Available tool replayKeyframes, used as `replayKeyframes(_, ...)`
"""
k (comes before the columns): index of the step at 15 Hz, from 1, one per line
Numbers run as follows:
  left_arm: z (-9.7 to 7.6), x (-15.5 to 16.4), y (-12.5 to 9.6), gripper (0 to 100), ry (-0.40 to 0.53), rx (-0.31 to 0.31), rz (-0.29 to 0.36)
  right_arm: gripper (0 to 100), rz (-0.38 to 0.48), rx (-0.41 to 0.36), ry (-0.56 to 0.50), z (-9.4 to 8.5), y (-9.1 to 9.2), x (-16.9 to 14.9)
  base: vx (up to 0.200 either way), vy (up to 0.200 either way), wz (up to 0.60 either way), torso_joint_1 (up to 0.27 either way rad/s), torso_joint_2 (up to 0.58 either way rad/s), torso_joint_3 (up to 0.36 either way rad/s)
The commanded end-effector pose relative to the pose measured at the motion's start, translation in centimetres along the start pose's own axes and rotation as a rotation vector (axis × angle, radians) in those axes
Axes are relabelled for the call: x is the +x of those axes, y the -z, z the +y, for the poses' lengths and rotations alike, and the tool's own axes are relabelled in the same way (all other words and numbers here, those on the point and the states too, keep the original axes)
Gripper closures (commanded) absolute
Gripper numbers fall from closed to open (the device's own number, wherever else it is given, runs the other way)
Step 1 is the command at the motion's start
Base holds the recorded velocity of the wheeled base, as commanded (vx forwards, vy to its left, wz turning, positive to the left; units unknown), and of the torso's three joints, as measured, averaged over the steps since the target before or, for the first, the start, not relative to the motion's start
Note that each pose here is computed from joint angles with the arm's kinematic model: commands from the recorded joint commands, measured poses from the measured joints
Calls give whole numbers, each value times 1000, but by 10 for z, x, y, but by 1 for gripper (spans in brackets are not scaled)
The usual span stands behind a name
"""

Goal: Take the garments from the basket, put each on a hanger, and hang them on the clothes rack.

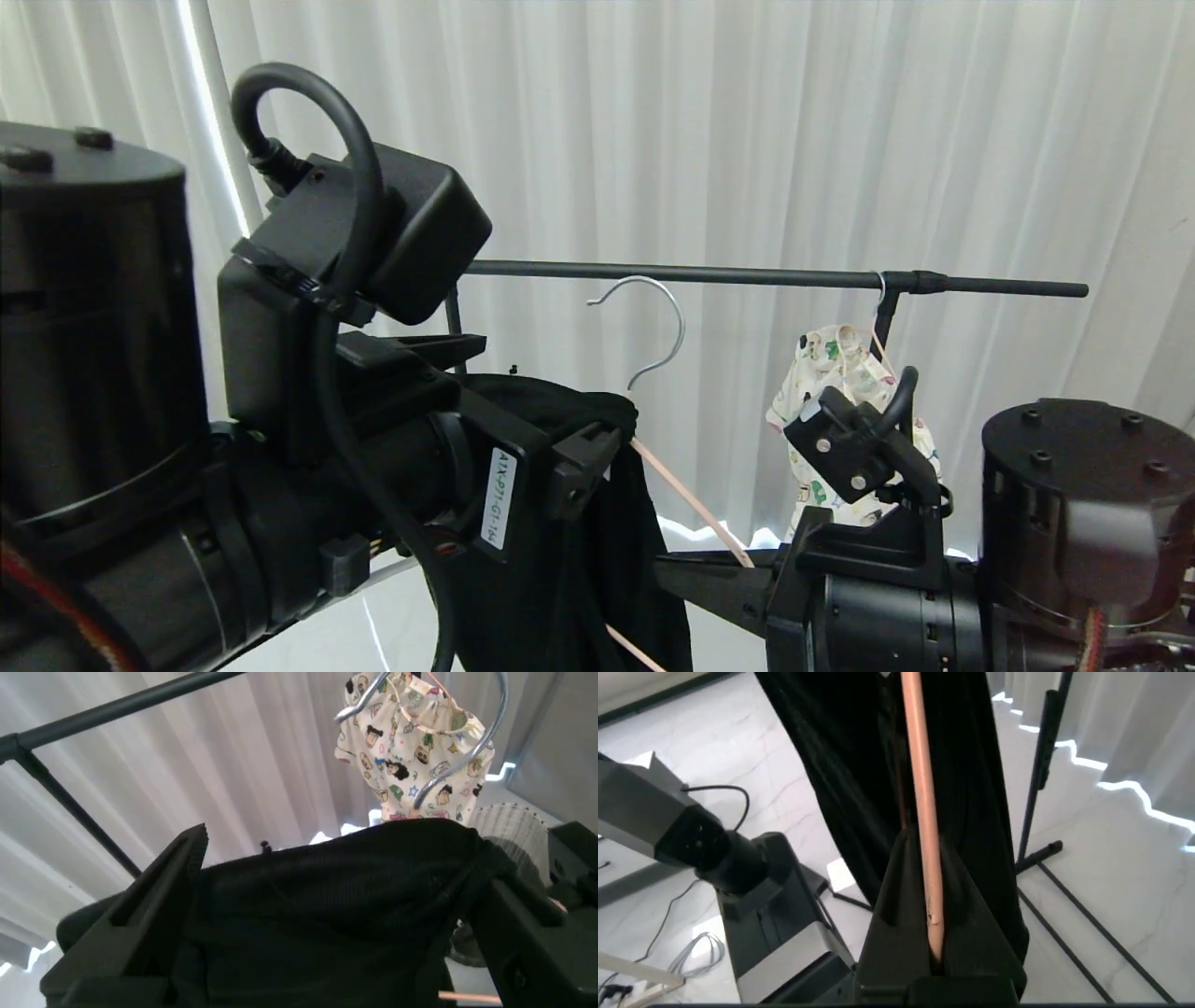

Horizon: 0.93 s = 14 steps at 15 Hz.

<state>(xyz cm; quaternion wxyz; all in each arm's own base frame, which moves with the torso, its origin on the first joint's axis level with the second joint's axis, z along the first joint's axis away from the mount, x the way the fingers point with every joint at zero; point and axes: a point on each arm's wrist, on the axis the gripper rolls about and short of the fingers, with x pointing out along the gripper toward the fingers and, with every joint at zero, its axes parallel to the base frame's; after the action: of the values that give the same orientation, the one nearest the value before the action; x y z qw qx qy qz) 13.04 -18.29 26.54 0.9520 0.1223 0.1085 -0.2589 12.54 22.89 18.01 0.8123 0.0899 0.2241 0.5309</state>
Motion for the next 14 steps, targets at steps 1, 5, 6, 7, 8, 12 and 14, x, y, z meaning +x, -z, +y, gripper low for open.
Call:
replayKeyframes(1, 4, -7, -2, 0, -3, -10, -18, 100, -8, 1, 13, -2, 3, -9, 0, 0, 0, 0, 0, 0)
replayKeyframes(5, 4, -8, 2, 0, -3, 11, -9, 100, -54, -2, 40, -10, -2, -21, 0, 0, 0, 0, 0, 0)
replayKeyframes(6, 4, -8, 5, 0, -2, 36, 1, 100, -72, -4, 48, -12, -4, -23, 0, 0, 0, 0, 0, 0)
replayKeyframes(7, 4, -8, 6, 0, -2, 43, 3, 100, -79, -3, 55, -13, -5, -24, 0, 0, 0, 0, 0, 0)
replayKeyframes(8, 4, -7, 6, 0, -2, 45, 5, 100, -85, -3, 57, -14, -6, -25, 0, 0, 0, 0, 0, 0)
replayKeyframes(12, 3, -6, 10, 0, 0, 73, 15, 100, -134, -26, 58, -16, -12, -26, 0, 0, 0, 0, 0, 0)
replayKeyframes(14, 2, -6, 17, 0, 5, 100, 37, 100, -144, -82, 74, -18, -13, -27, 0, 0, 0, 0, 0, 0)
